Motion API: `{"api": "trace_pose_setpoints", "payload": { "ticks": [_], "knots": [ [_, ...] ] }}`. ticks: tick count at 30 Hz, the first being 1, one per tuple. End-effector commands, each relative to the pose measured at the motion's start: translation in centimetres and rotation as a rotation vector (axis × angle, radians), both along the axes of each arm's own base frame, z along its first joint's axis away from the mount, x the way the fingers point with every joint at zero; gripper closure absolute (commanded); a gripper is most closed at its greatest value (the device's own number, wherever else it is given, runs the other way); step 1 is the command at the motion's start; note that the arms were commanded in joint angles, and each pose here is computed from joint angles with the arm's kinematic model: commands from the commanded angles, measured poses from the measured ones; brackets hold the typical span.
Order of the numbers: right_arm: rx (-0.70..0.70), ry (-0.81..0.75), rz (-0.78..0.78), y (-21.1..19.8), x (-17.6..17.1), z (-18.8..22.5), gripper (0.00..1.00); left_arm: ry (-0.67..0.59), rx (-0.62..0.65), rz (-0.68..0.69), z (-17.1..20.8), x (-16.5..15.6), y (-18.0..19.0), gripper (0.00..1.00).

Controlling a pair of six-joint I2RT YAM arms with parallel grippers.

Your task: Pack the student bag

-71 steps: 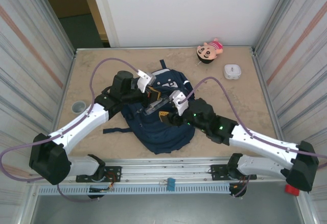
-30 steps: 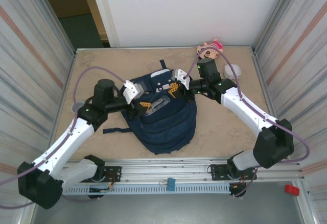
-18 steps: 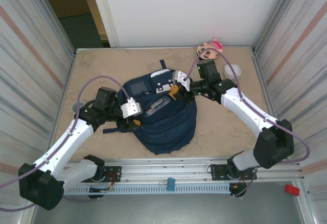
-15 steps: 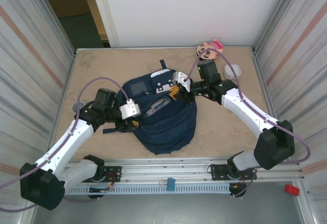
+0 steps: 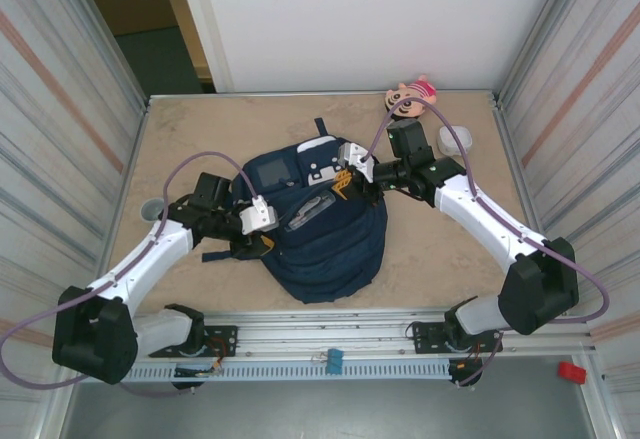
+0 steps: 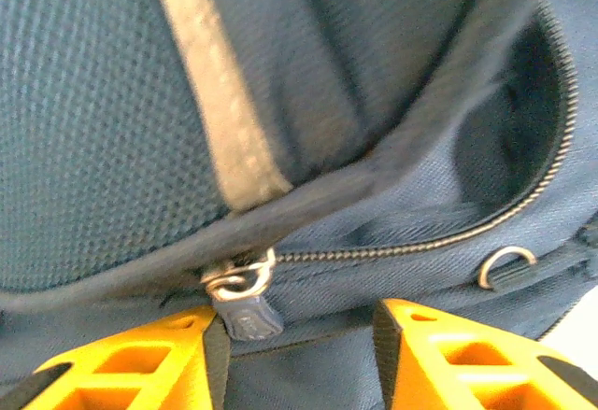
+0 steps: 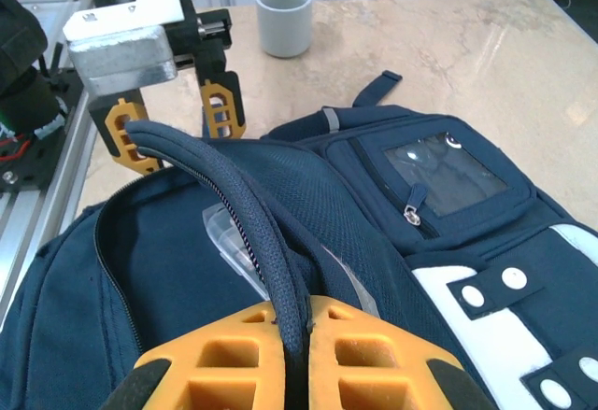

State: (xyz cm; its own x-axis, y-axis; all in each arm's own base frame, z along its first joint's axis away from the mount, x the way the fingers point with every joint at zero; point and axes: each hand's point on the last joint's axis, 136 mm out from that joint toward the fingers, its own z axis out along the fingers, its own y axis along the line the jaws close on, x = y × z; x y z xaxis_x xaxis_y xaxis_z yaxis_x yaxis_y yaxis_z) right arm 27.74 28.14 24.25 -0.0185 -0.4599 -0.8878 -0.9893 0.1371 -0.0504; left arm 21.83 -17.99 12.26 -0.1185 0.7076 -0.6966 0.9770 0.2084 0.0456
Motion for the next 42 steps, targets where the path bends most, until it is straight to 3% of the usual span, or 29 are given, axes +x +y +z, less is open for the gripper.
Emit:
{"api": "trace_pose_setpoints", "payload": {
  "ticks": [1,5,10,12,16,21,26,34,42],
  "knots": [
    [0.048,-0.034,0.012,-0.1,-0.6,2.0,1.00,0.015,-0.113,-0.057,2.3,-0.6,-1.5,0.58],
    [0.048,-0.035,0.011,-0.1,-0.5,1.9,1.00,0.017,-0.153,-0.047,2.8,-0.7,-1.8,0.67],
    [0.043,-0.037,0.003,-0.2,-0.5,1.9,1.00,-0.001,-0.135,0.001,1.9,0.0,-1.5,0.88],
    [0.040,-0.040,0.000,-0.3,-0.5,1.8,1.00,-0.001,-0.128,0.027,1.9,0.3,-1.3,0.90],
    [0.038,-0.049,-0.006,-0.5,-0.6,1.8,1.00,-0.003,-0.150,0.065,2.2,0.7,-1.4,0.72],
    [0.042,-0.049,-0.005,-0.5,-0.8,1.9,1.00,0.026,-0.148,0.088,1.8,0.8,-1.3,0.61],
    [0.042,-0.056,-0.005,-0.6,-1.0,2.2,1.00,0.025,-0.115,0.151,1.3,1.7,-0.6,0.55],
    [0.048,-0.061,0.001,-0.7,-1.4,2.6,1.00,0.011,-0.182,0.215,2.4,3.3,-0.3,0.50],
    [0.044,-0.064,0.007,-0.9,-1.6,2.6,0.99,0.064,-0.254,0.119,3.0,1.7,-1.5,0.41]
  ]
}}
